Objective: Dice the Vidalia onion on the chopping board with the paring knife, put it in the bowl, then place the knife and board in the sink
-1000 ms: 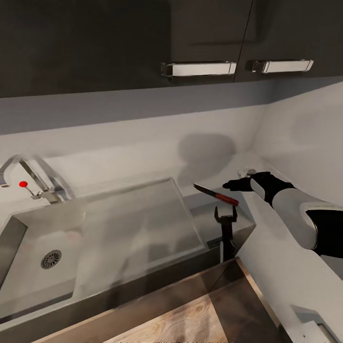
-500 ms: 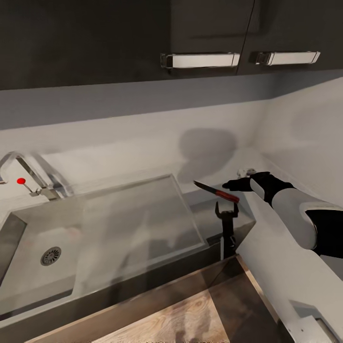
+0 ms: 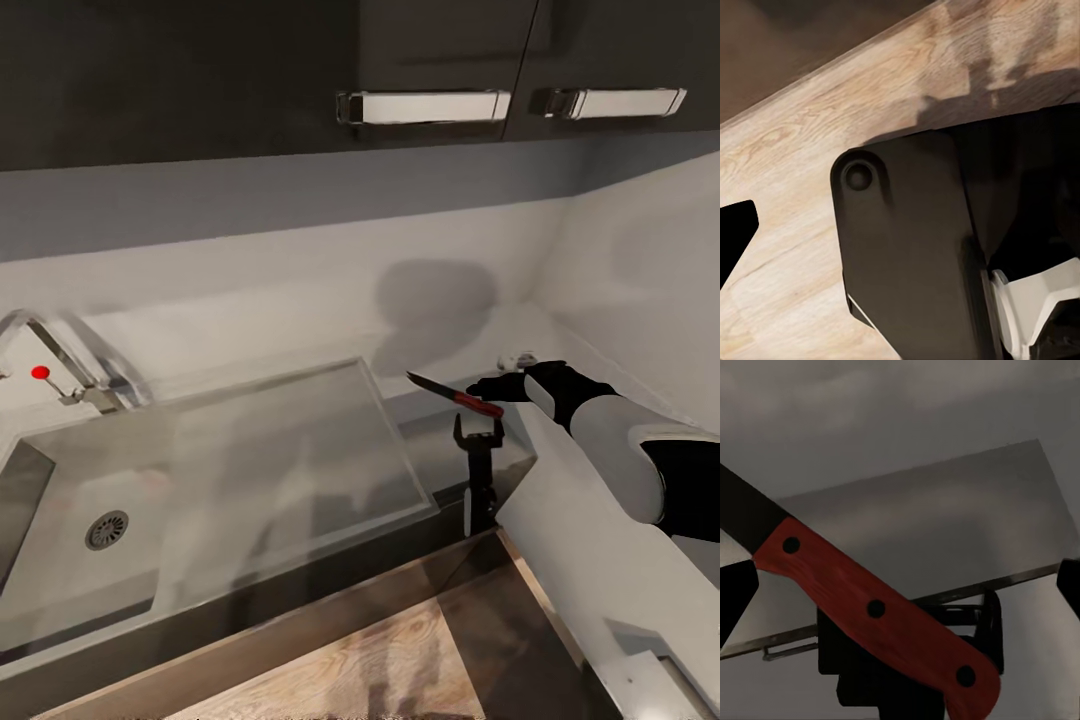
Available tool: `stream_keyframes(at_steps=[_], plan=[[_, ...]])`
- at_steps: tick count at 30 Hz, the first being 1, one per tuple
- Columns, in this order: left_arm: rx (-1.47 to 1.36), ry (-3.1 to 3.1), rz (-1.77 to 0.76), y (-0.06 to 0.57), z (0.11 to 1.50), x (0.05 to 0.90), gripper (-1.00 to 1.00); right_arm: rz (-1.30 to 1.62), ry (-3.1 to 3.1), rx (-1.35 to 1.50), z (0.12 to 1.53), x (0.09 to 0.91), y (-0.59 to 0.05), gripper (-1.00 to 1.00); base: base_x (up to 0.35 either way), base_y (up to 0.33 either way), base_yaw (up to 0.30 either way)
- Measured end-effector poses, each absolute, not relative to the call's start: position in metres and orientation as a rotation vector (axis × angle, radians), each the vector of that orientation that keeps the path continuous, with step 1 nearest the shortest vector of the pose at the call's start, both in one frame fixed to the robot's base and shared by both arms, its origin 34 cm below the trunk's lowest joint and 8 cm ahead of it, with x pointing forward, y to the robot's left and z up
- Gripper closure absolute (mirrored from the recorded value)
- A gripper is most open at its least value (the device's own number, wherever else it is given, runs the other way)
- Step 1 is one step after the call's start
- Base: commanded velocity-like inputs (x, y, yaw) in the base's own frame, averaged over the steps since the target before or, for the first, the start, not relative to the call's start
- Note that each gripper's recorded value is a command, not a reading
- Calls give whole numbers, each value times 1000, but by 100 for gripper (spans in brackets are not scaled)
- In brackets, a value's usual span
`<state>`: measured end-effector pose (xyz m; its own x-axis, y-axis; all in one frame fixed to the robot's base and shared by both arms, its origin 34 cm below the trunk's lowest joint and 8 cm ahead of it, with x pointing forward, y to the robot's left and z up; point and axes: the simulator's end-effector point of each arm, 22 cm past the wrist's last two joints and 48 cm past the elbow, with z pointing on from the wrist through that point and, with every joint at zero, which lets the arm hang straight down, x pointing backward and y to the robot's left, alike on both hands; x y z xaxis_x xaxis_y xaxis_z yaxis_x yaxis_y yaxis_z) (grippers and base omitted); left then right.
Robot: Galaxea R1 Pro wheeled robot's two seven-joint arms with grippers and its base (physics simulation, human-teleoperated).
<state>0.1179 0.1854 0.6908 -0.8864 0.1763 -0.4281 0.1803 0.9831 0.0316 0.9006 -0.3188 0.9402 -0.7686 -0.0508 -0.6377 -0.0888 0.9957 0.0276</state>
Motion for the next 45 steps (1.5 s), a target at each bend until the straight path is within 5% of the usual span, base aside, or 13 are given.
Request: stream_keyframes(at_steps=[45], plan=[[258,2736,-19,186,691,101,-100,65,2483,-147,900,898,-306,-100,0,0,0]])
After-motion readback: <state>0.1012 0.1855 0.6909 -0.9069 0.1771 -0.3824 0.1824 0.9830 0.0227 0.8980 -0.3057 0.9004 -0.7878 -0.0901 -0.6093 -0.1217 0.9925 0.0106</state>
